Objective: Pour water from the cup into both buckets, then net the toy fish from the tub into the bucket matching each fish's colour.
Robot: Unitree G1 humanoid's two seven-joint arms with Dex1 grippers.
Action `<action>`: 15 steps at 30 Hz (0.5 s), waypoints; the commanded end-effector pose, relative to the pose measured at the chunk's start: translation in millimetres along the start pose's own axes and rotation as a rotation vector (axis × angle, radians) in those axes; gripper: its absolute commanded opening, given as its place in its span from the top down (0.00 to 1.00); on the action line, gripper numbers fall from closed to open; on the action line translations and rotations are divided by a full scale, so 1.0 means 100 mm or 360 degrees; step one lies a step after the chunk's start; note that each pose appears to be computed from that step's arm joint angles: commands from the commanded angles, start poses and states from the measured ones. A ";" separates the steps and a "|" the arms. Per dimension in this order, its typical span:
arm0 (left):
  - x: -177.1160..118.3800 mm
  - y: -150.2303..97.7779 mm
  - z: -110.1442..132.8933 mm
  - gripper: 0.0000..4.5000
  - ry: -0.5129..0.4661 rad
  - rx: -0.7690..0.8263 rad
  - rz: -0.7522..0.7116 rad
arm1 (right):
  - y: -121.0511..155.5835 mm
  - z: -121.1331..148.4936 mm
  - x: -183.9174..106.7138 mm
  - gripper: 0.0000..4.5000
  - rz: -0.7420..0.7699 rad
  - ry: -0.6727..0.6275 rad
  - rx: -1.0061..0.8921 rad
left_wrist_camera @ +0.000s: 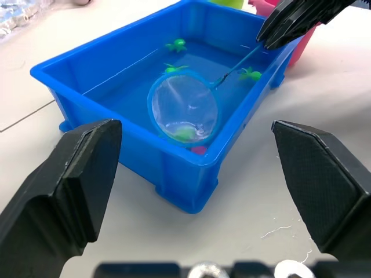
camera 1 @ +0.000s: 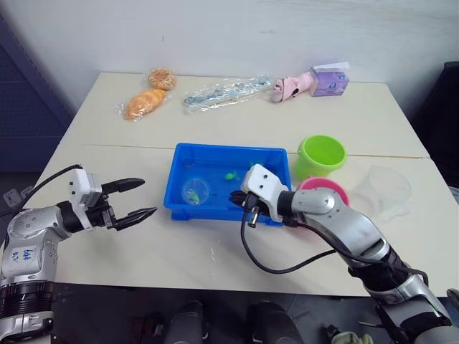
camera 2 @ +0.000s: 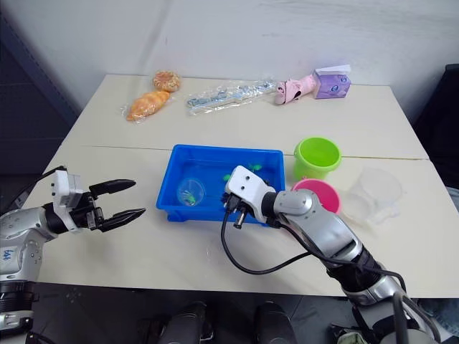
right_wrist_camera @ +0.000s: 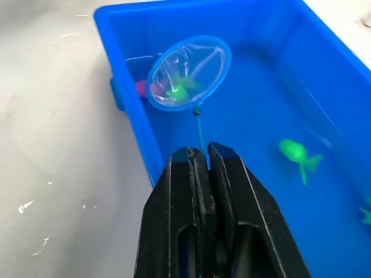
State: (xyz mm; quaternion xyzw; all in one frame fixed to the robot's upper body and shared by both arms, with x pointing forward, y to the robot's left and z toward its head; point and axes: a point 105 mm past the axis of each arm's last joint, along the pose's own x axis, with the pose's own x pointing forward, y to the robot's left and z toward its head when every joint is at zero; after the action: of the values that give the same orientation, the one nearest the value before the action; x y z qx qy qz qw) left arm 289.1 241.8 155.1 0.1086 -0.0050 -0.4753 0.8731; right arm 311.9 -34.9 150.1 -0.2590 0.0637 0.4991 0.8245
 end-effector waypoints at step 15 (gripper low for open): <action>0.00 -0.15 0.11 0.01 0.0037 0.0010 -0.0076 | -0.13 0.00 0.11 1.00 -0.0079 0.0036 -0.0201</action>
State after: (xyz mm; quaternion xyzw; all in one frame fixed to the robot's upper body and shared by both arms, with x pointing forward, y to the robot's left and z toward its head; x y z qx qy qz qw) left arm 279.1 231.6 151.5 0.1054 0.0207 -0.4921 0.8639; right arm 328.4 -35.5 139.4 -0.3012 0.0621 0.4759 0.8240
